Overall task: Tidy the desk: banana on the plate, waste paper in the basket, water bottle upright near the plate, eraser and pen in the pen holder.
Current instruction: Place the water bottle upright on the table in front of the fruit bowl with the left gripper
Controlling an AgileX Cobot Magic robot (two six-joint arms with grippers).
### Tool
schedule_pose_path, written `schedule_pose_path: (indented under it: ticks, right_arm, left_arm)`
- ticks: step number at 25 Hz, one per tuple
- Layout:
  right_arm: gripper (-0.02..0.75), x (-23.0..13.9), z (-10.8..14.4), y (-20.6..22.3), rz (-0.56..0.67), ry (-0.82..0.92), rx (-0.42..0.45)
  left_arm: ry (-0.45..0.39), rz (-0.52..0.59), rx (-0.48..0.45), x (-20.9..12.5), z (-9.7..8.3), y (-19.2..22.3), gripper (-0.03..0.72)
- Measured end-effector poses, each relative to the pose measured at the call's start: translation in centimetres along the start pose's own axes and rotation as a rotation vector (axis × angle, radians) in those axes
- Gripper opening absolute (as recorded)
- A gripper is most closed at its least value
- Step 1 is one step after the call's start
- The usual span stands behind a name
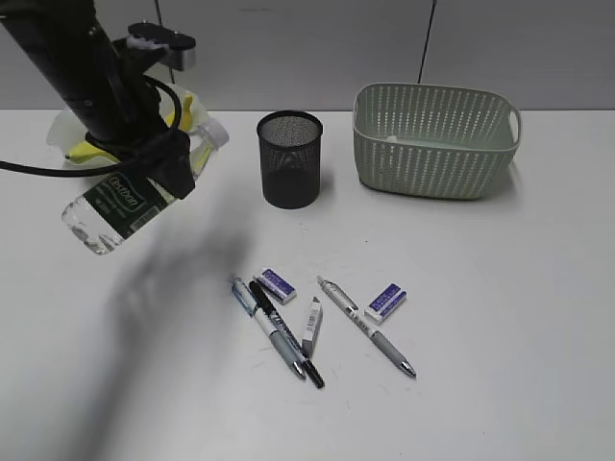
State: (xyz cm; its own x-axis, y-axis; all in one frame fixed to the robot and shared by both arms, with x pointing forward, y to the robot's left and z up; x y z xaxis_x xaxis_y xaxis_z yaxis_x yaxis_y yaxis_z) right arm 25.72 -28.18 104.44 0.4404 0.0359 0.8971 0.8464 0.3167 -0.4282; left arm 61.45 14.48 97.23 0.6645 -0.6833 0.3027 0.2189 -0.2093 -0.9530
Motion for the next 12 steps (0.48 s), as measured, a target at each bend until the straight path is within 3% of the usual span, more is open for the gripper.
schedule_pose_path:
  ticks: [6,12]
  right_arm:
    - [0.518,0.0,0.0,0.0,0.0,0.0,0.0]
    - [0.517,0.0,0.0,0.0,0.0,0.0,0.0]
  left_arm:
    - [-0.074,-0.179,0.029,-2.0,-1.6,-2.8,0.505]
    - [-0.227,-0.535,0.198,-6.4,-2.7,-4.8,0.505]
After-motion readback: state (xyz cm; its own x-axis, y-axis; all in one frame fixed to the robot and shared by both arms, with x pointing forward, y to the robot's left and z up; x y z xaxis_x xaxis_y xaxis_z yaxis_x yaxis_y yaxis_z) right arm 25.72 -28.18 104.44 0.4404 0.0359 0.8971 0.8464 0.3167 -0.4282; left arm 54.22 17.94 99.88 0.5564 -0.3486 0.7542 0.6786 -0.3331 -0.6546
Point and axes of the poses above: a point on each arm's last joint axis where the gripper is mounted, y pointing out along that axis toward the gripper, z along the wrist's bending axis when the last joint is at zero, x = y × z, the point moved 3 cm from there along y, pointing out along that axis toward the gripper, and after that the axes turned 7 degrees about y, right-handed, at the moved point
